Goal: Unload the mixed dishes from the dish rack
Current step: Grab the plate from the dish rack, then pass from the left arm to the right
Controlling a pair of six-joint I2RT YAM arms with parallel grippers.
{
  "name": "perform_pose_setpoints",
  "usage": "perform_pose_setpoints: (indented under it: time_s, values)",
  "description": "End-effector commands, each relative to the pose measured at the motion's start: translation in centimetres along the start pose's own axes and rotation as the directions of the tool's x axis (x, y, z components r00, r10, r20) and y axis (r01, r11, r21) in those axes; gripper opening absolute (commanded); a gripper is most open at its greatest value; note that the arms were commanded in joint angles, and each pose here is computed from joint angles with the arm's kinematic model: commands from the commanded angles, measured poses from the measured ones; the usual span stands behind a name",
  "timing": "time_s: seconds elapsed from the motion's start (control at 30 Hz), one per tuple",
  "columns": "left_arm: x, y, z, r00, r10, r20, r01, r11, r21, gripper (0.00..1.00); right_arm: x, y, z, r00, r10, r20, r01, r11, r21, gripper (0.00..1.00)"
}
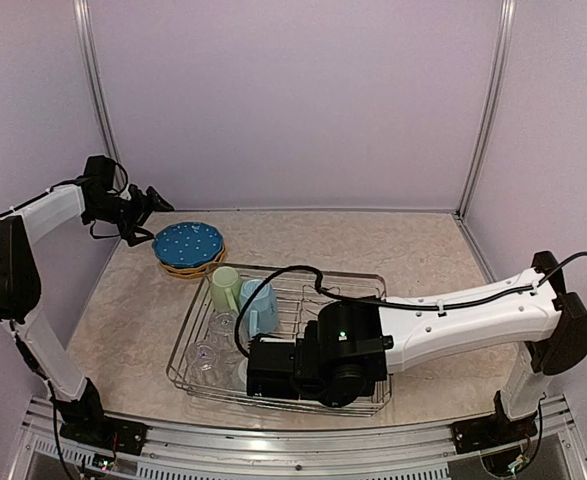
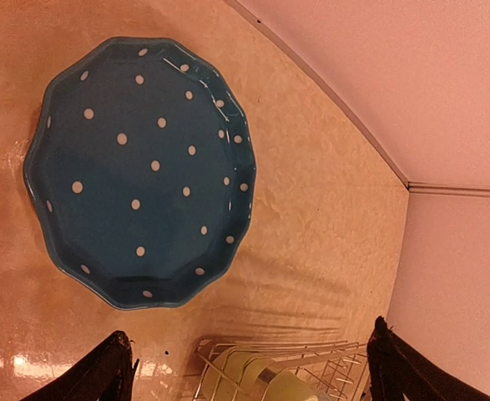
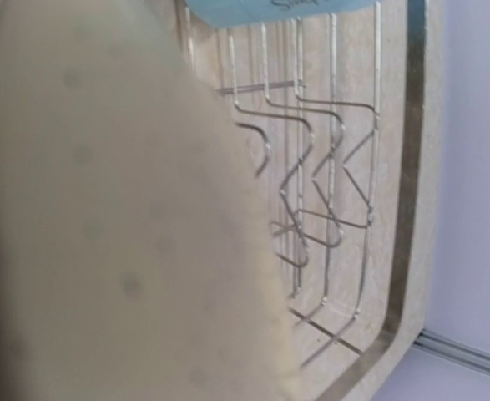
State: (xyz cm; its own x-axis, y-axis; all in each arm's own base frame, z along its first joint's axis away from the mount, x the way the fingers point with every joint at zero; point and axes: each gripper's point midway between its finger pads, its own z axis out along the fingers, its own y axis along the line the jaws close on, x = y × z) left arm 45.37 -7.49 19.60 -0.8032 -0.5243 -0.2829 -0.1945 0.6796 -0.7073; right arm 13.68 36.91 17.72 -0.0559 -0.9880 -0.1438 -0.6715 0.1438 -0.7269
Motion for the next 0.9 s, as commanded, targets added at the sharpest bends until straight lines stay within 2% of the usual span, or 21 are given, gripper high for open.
perform_pose_setpoints:
  time_s: [0.0, 0.23, 0.43, 0.53, 0.63, 0.73, 0.87]
  values:
    - [0.1, -0.6, -0.5, 0.999, 0.031, 0.015, -0.031, 1.0, 0.006, 0.92, -0.8, -4.6, -3.2, 0.992, 0.095, 0.087, -0.105, 0.988, 0.112, 0.0]
    - [0.2, -0.6, -0.5, 0.999, 0.032, 0.014, -0.032, 0.999, 0.008, 0.92, -1.2, -7.0, -5.4, 0.971, 0.157, 0.18, -0.178, 0.979, 0.104, 0.0]
    - [0.3, -0.9, -0.6, 0.999, 0.033, 0.009, -0.033, 0.999, 0.02, 0.93, -1.6, -9.1, -7.8, 0.914, 0.254, 0.316, -0.281, 0.959, 0.043, 0.0]
    - [0.4, -1.3, -0.6, 0.999, 0.039, 0.009, -0.039, 0.998, 0.042, 0.93, -1.5, -10.8, -9.1, 0.849, 0.324, 0.418, -0.365, 0.931, 0.021, 0.0]
    - [0.6, -1.8, -0.8, 0.998, 0.055, 0.012, -0.055, 0.997, 0.061, 0.94, -0.8, -13.3, -10.0, 0.749, 0.428, 0.506, -0.477, 0.878, -0.035, 0.0]
    - [0.7, -2.7, -1.1, 0.997, 0.076, 0.021, -0.077, 0.993, 0.094, 0.93, 0.2, -16.1, -10.1, 0.644, 0.526, 0.555, -0.579, 0.81, -0.095, 0.0]
    - [1.1, -3.9, -1.5, 0.993, 0.115, 0.034, -0.118, 0.983, 0.137, 0.93, 1.1, -18.5, -8.2, 0.551, 0.622, 0.556, -0.665, 0.73, -0.157, 0.0]
